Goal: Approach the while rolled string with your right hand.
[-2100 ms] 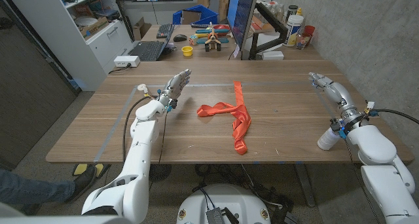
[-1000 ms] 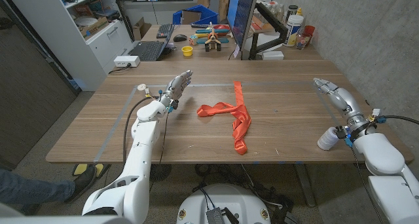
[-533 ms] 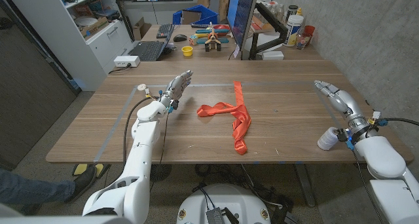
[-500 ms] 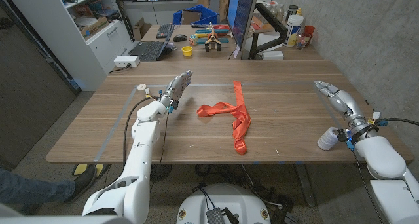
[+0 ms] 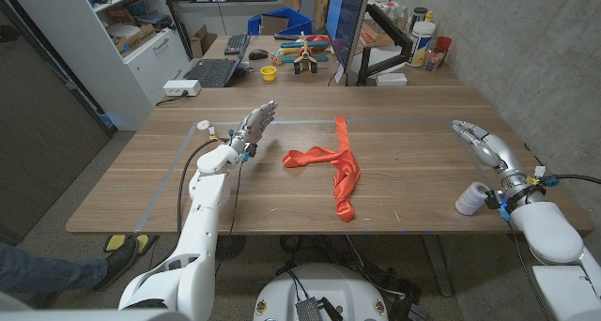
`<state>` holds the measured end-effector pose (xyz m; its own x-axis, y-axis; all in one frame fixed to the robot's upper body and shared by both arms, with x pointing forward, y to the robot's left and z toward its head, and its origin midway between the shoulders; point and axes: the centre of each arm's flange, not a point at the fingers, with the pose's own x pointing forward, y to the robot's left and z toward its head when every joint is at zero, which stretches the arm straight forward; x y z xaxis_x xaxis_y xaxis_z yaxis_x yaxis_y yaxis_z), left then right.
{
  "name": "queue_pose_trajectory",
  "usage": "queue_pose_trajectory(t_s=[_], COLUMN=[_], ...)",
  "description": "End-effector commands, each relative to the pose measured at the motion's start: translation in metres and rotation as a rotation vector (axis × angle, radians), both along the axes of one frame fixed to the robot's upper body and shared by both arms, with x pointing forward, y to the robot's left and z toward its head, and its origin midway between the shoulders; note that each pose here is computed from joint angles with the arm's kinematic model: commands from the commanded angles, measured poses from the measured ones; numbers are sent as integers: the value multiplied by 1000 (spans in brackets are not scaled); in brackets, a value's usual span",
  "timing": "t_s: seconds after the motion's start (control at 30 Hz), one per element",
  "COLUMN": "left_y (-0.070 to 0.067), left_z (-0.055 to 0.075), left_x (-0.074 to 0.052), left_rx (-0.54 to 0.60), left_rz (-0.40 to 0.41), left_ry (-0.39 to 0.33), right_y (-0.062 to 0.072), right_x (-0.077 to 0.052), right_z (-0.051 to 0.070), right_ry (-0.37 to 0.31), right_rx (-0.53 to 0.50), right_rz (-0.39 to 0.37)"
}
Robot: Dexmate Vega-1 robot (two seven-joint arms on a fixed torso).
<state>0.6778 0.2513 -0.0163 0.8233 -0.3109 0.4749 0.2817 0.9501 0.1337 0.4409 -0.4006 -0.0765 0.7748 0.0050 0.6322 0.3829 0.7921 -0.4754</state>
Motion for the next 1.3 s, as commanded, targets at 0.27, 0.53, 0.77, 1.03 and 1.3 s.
queue_pose_trajectory(t_s=[0.27, 0.53, 0.77, 1.03, 1.3], left_y=[-2, -3, -2, -3, -3], left_z=[3, 4, 4, 5, 5], left_x=[1, 2, 2, 3, 5], left_rx=[15, 19, 23, 30, 30], left_rz=[-3, -7, -6, -6, -6], left_ry=[0, 1, 2, 5, 10], right_y=[1, 4, 5, 5, 5], right_x=[-6, -8, -10, -11, -8], right_z=[-7, -10, -13, -18, -27], right_ry=[11, 8, 7, 2, 16], right_rx=[-46, -56, -59, -62, -75], right_rz=[-57, -77, -97, -111, -140])
